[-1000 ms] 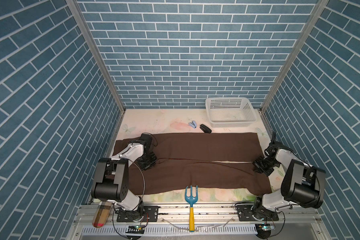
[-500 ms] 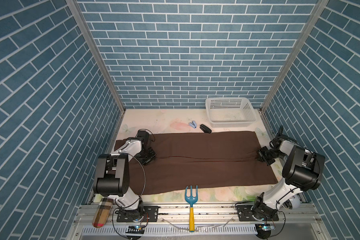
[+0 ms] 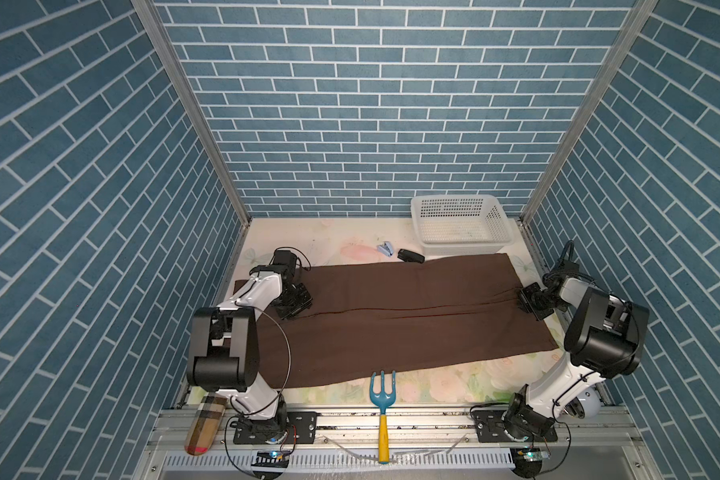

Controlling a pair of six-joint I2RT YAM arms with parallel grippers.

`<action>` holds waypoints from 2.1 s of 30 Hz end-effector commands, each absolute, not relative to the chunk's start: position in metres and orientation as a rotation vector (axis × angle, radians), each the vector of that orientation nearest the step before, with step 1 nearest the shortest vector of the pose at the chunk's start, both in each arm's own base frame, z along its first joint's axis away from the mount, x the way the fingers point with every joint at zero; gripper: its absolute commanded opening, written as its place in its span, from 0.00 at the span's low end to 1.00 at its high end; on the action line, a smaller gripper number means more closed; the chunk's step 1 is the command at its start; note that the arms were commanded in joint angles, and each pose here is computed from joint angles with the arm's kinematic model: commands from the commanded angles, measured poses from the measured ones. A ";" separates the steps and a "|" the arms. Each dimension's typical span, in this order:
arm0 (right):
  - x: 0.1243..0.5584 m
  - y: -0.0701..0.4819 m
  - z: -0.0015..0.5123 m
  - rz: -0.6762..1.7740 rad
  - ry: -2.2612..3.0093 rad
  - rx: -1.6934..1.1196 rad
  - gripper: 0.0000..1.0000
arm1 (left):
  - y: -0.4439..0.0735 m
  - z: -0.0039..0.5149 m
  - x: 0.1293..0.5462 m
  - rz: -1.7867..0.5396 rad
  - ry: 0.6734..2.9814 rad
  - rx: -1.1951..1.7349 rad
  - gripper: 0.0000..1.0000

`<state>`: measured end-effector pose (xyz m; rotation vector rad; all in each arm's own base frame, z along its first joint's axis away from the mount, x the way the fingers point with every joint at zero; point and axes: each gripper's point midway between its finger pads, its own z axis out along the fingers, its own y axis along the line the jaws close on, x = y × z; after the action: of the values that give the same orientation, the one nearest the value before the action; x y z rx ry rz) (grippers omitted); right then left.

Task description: Fold and stack the trousers

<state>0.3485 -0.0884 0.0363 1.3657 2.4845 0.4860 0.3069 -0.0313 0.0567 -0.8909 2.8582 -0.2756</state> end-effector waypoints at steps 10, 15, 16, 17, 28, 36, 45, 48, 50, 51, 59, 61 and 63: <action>0.297 -0.062 0.074 0.183 2.551 1.133 0.00 | 0.002 0.079 0.239 -0.024 2.801 -1.049 0.55; 0.272 -0.096 0.084 0.022 2.541 1.265 0.00 | 0.026 0.115 0.225 0.037 2.684 -1.093 0.36; 0.263 -0.102 0.080 0.028 2.524 1.352 0.00 | 0.031 0.122 0.222 0.030 2.641 -1.102 0.33; 0.253 -0.109 0.075 0.042 2.502 1.440 0.00 | 0.036 0.129 0.221 0.020 2.595 -1.116 0.32; 0.211 -0.155 0.042 0.096 2.331 1.826 0.09 | 0.054 0.146 0.187 0.047 2.515 -1.263 0.63; 0.205 -0.156 0.021 0.089 2.335 1.871 0.45 | 0.049 0.126 0.177 -0.029 2.544 -1.377 0.73; 0.211 -0.159 -0.006 0.120 2.317 1.907 0.43 | 0.049 0.112 0.162 0.006 2.592 -1.421 0.73; 0.218 -0.154 -0.009 0.204 2.295 1.901 0.23 | 0.050 0.102 0.155 0.026 2.606 -1.455 0.73; 0.220 -0.153 -0.009 0.220 2.285 1.897 0.00 | 0.050 0.097 0.151 0.016 2.610 -1.488 0.73; 0.220 -0.153 -0.008 0.222 2.283 1.894 0.00 | 0.051 0.094 0.149 0.020 2.611 -1.501 0.73; 0.223 -0.151 0.002 0.250 2.223 1.876 0.00 | 0.055 0.092 0.135 0.092 2.606 -1.576 0.87; 0.225 -0.148 0.001 0.282 2.217 1.877 0.00 | 0.057 0.090 0.131 0.125 2.597 -1.606 0.88; 0.227 -0.144 -0.003 0.323 2.222 1.893 0.00 | 0.063 0.087 0.127 0.180 2.573 -1.650 0.89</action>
<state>0.2342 -0.1661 0.0173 1.7998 2.1982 0.2129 0.1433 0.0560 0.0925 -1.5621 2.5816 0.0712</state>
